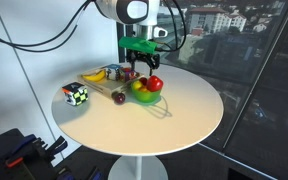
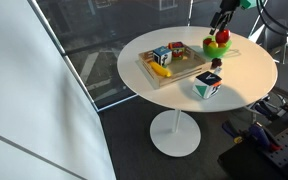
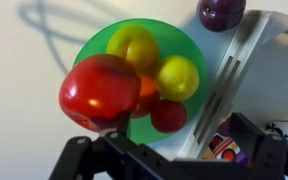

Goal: Pick up the red strawberry toy and put it in the green bowl

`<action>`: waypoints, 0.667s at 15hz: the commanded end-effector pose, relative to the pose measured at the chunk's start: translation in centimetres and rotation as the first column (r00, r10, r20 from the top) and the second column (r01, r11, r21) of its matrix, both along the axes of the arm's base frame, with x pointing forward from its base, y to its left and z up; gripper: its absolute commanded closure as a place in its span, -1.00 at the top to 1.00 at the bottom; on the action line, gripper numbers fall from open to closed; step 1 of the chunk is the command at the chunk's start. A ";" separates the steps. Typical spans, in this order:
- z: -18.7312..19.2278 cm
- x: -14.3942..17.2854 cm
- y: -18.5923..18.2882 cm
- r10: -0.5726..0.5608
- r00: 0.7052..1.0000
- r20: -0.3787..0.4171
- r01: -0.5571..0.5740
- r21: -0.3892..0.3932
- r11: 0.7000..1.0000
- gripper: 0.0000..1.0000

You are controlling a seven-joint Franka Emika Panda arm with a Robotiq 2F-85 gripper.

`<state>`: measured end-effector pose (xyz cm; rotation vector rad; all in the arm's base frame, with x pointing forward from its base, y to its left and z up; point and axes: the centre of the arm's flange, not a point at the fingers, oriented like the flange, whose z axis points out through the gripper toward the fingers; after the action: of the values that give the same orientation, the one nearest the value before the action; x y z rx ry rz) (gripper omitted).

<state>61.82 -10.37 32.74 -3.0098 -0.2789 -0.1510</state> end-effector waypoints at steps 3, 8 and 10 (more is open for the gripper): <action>3.1 -1.9 -0.7 0.010 1.000 0.002 -0.010 0.068 0.998 1.00; 4.4 -3.5 -1.1 -0.007 0.995 -0.095 0.015 0.077 0.997 1.00; 4.6 -4.5 -1.2 -0.023 0.991 -0.128 0.031 0.059 0.998 1.00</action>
<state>59.41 -11.39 36.21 -2.9294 -0.2549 -0.0305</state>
